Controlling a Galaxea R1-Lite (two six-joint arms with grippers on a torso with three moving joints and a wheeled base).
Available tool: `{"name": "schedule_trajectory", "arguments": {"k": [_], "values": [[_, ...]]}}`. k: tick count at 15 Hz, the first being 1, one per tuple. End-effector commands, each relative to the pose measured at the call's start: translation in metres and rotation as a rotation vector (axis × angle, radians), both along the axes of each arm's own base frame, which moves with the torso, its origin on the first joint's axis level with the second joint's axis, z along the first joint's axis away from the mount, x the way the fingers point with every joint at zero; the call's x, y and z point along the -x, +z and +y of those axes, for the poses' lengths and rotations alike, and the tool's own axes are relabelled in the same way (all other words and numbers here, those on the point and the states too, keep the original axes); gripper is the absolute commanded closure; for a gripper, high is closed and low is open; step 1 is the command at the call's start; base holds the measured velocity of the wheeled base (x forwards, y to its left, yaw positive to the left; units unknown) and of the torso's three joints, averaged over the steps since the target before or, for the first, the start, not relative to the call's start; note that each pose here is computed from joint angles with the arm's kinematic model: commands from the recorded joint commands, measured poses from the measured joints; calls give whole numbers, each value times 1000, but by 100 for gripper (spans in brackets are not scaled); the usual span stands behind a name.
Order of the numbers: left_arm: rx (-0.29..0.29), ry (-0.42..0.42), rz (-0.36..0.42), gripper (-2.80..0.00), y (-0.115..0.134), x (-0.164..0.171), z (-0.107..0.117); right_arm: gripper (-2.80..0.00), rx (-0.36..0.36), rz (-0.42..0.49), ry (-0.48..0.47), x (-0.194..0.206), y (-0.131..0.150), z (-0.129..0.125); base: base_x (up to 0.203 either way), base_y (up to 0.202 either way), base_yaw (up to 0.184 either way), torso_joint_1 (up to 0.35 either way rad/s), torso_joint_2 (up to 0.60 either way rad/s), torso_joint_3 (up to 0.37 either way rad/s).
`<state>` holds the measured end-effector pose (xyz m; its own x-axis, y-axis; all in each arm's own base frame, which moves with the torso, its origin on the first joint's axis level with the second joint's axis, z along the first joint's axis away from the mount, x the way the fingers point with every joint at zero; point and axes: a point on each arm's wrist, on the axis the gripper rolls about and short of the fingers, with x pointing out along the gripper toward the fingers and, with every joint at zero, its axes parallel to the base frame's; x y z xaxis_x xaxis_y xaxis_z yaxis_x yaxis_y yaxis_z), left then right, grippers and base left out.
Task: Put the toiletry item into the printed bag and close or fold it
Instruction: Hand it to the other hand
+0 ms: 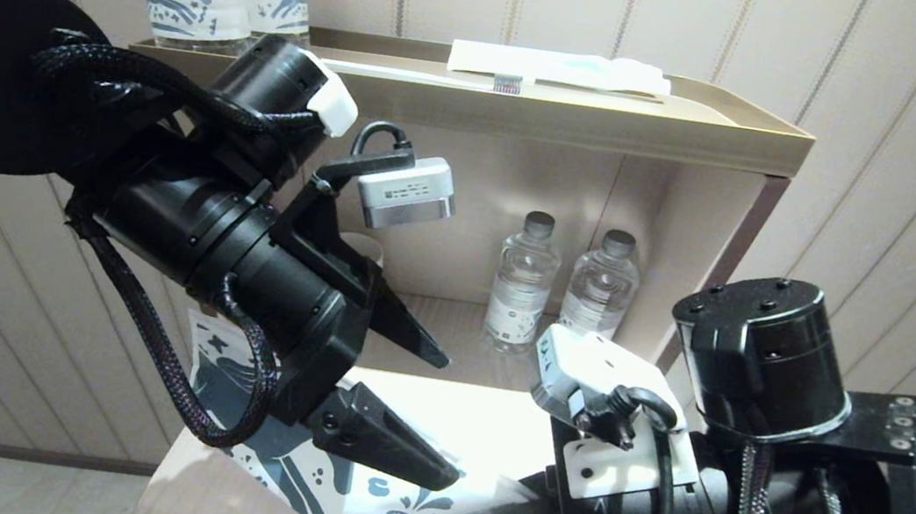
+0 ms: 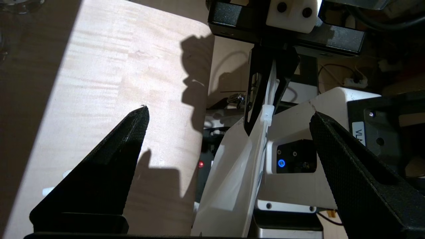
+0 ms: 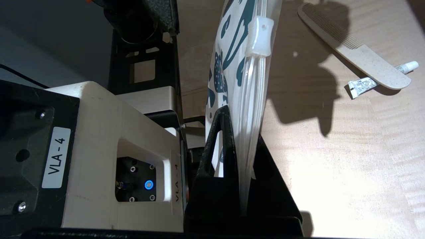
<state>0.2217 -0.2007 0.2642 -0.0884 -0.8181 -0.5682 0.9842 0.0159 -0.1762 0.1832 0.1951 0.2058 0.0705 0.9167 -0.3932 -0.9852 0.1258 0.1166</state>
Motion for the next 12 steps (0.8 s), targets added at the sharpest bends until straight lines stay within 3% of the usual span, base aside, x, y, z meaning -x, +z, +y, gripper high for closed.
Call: {"name": "schedule_trajectory", "arguments": {"k": [1,6,7,12], "values": [[0,-6,5,-280,-1,0,0,0,-5,-4,4,0,1,0,0,0,0,0,0,0],[3,-7,5,-280,0,-1,-1,0,-6,-5,4,0,1,0,0,0,0,0,0,0],[1,-7,6,0,-1,-1,-1,0,-5,-5,4,0,1,0,0,0,0,0,0,0],[-2,-8,14,0,-2,1,0,0,-8,-8,4,0,2,0,0,0,0,0,0,0]]}}
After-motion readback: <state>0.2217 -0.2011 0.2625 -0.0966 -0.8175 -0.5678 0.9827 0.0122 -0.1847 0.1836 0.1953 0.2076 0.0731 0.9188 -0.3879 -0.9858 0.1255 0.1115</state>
